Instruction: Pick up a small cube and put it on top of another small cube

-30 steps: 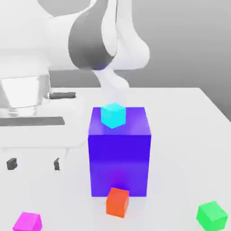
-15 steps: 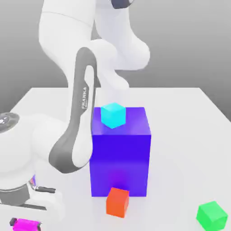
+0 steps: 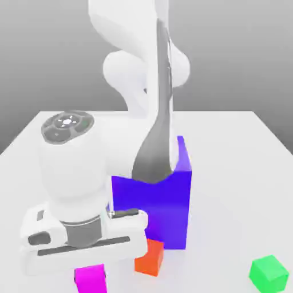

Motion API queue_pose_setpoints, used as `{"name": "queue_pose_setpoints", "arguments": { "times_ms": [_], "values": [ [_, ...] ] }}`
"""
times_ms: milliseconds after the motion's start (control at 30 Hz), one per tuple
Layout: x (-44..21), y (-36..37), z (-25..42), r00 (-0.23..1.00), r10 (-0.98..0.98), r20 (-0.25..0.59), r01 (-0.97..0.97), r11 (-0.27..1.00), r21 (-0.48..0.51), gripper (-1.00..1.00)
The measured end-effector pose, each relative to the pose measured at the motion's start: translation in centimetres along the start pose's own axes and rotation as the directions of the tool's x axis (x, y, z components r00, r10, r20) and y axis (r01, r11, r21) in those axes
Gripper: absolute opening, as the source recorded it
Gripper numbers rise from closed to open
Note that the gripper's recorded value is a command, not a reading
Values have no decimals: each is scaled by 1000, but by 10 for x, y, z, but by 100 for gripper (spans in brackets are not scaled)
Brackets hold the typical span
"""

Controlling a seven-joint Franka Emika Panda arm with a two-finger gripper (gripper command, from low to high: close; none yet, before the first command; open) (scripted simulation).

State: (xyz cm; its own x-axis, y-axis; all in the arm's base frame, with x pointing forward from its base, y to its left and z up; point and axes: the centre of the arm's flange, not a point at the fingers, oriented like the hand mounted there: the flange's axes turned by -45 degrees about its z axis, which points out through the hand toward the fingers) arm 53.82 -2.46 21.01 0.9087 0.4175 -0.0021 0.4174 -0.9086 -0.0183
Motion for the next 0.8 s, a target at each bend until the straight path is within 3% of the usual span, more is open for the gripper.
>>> {"name": "queue_pose_setpoints", "arguments": {
  "times_ms": [167, 333, 433, 467, 667, 800],
  "values": [
    [40, -120, -12, 926, -377, 4, 377, 926, 0, -100],
    [54, -252, -14, 698, -716, 12, 716, 698, -9, -100],
    [54, -274, 25, 644, -765, 14, 765, 644, -12, -100],
    [53, -276, 33, 640, -768, 14, 768, 640, -12, 100],
    [53, -277, 37, 638, -770, 13, 770, 638, -12, 100],
    [54, -278, -7, 636, -771, 13, 771, 636, -13, 100]
  ]
}}
